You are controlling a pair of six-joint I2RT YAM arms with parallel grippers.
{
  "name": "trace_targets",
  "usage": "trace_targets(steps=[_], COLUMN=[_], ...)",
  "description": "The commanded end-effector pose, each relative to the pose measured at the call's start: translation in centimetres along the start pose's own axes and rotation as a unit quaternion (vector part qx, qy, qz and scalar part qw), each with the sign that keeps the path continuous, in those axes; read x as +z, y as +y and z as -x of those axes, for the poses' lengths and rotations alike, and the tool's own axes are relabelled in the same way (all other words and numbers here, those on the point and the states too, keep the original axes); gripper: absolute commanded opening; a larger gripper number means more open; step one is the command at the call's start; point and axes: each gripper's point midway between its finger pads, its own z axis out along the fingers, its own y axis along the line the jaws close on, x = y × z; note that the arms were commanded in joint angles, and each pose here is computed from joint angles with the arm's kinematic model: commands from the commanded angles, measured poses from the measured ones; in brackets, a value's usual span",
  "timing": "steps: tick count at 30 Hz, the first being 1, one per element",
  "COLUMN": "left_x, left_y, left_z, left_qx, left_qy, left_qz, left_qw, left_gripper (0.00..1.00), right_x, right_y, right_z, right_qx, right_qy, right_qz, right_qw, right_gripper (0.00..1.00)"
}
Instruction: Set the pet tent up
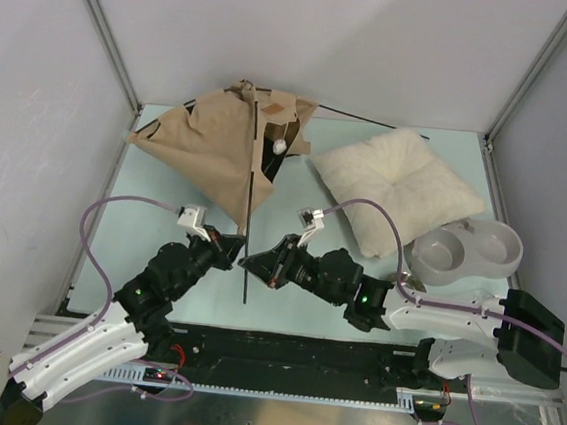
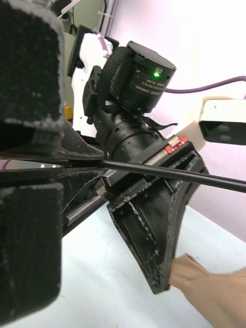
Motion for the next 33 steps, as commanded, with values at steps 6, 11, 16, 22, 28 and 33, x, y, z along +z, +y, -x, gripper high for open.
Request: trace_targets(steps=[6,11,16,22,28,33], left_x=[-2.1,-3.0,-4.0,-4.9,-5.1,-4.7], left_y=[-1.5,-2.6,-2.6,-2.1,-1.9,-1.3], left_z=[-5.2,-6.0,-7.8,-8.9,-9.0,-7.1], left_qx=[-0.032,-0.064,-0.090,-0.105,-0.120,-0.103], left_qy=[0.133,0.168,0.208,0.230,0.224,0.190], left_qz=[-0.045,-0.061,-0.063,-0.052,-0.048,-0.023], left_qw=[0.990,0.982,0.972,0.966,0.966,0.976], left_gripper=[0.00,0.00,0.00,0.00,0.00,0.00], right_x=[2.2,3.2,3.6,3.8,4.4,4.3], right_y=[2.0,1.5,1.5,1.5,0.9,0.7], right_z=[8.9,8.9,9.4,10.4,10.7,9.8], right_qx=[-0.010,-0.004,0.000,0.007,0.015,0.017], right_qy=[-0.139,-0.132,-0.132,-0.140,-0.138,-0.120], right_qz=[0.037,0.046,0.057,0.068,0.066,0.058], right_qw=[0.990,0.990,0.990,0.988,0.988,0.991], right_gripper=[0.00,0.00,0.00,0.00,0.00,0.00])
